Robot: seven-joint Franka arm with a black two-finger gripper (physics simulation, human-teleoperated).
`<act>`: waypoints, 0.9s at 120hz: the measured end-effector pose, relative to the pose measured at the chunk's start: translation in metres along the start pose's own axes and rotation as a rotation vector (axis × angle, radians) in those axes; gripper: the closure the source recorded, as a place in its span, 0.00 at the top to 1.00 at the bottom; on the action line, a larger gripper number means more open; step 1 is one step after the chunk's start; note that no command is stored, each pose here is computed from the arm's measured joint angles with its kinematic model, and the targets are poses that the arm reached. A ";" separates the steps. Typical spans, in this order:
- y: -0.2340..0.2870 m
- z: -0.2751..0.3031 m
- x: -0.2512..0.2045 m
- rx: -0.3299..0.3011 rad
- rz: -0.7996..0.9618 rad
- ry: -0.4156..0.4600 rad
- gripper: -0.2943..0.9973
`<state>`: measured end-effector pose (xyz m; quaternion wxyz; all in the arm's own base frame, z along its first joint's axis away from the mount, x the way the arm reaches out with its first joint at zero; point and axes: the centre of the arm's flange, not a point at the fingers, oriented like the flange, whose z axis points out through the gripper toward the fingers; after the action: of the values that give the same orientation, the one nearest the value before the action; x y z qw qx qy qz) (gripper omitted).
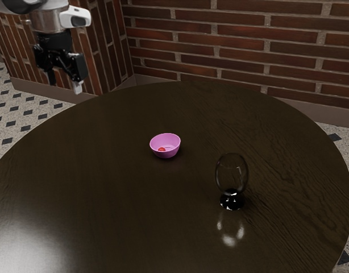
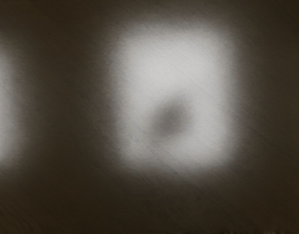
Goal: Take strawberry from the bowl
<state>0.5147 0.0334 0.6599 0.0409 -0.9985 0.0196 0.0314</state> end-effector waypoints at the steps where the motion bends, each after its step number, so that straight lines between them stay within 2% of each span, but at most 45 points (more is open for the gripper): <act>1: 0.001 0.000 0.000 0.000 0.003 -0.001 0.77; 13: 0.006 0.003 0.003 0.006 0.029 -0.014 0.77; 21: 0.010 0.007 0.024 0.019 0.043 -0.009 0.77; 30: 0.023 0.035 0.077 0.034 0.067 -0.033 0.77; 40: 0.088 0.099 0.152 0.054 0.165 -0.087 0.77; 52: 0.120 0.156 0.198 0.059 0.244 -0.108 0.77; 68: 0.123 0.192 0.227 0.069 0.361 -0.082 0.77; 97: 0.100 0.200 0.240 0.100 0.693 -0.053 0.77; 108: 0.088 0.223 0.251 0.099 0.798 -0.045 0.77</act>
<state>0.7477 -0.0446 0.4149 0.0738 -0.9083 0.4064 0.0659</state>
